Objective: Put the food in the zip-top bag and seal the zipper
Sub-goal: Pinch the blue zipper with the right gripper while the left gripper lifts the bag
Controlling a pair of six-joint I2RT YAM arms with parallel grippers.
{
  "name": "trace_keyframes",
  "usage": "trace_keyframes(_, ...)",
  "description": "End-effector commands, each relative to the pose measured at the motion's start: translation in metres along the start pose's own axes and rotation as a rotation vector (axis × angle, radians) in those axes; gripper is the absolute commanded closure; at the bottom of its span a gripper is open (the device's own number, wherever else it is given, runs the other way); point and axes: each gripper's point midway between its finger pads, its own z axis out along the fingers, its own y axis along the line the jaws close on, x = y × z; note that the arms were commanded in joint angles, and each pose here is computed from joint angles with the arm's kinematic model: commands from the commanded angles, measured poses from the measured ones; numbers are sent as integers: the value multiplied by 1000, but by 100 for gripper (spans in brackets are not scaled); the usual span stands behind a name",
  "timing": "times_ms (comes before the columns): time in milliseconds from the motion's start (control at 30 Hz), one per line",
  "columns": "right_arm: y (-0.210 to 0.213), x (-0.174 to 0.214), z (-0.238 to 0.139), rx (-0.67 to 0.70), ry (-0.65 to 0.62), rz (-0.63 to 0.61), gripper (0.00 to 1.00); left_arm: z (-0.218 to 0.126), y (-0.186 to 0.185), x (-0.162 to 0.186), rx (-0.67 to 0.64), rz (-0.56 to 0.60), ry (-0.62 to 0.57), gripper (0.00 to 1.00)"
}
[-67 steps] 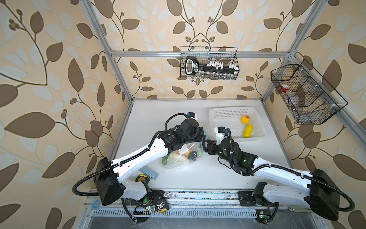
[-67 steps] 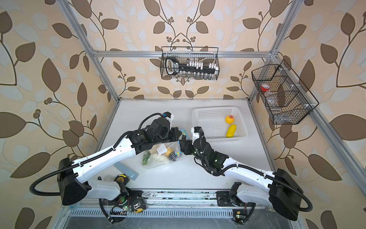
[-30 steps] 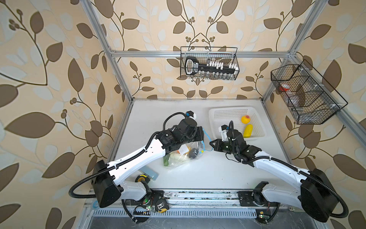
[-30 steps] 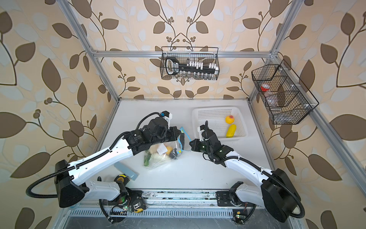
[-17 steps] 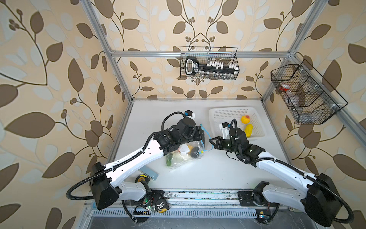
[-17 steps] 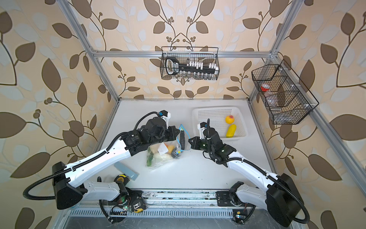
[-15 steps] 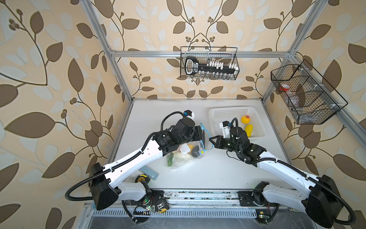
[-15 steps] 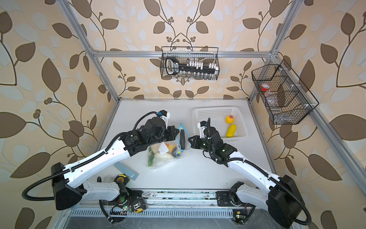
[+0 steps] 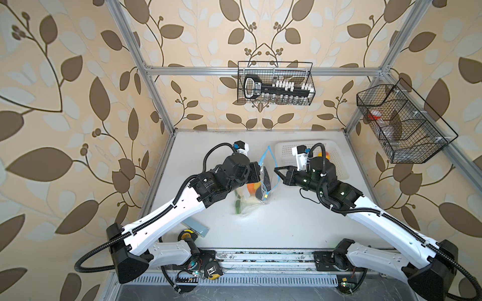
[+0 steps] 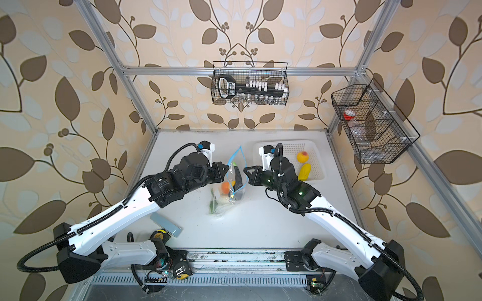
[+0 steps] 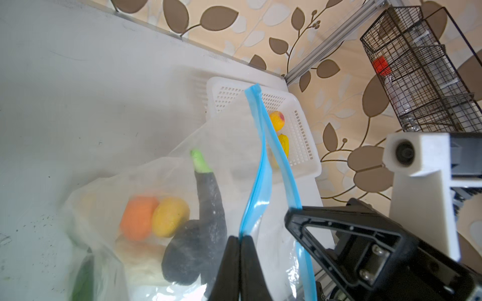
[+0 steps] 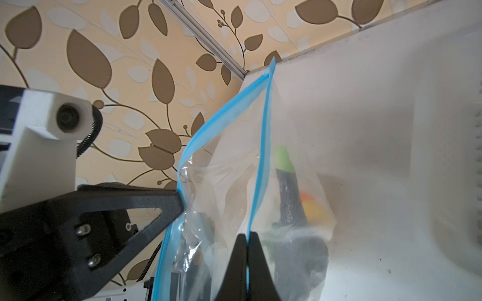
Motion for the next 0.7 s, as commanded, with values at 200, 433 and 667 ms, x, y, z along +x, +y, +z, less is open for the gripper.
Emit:
trace_keyframes(200, 40, -36, -8, -33, -75, -48, 100, -39, -1, -36, -23, -7, -133, 100)
trace_keyframes(433, 61, -50, -11, -57, -100, -65, 100, -51, -1, -44, -18, -29, -171, 100)
trace_keyframes(667, 71, -57, -14, -64, -114, -70, 100, -64, -1, -51, -16, -35, -197, 100)
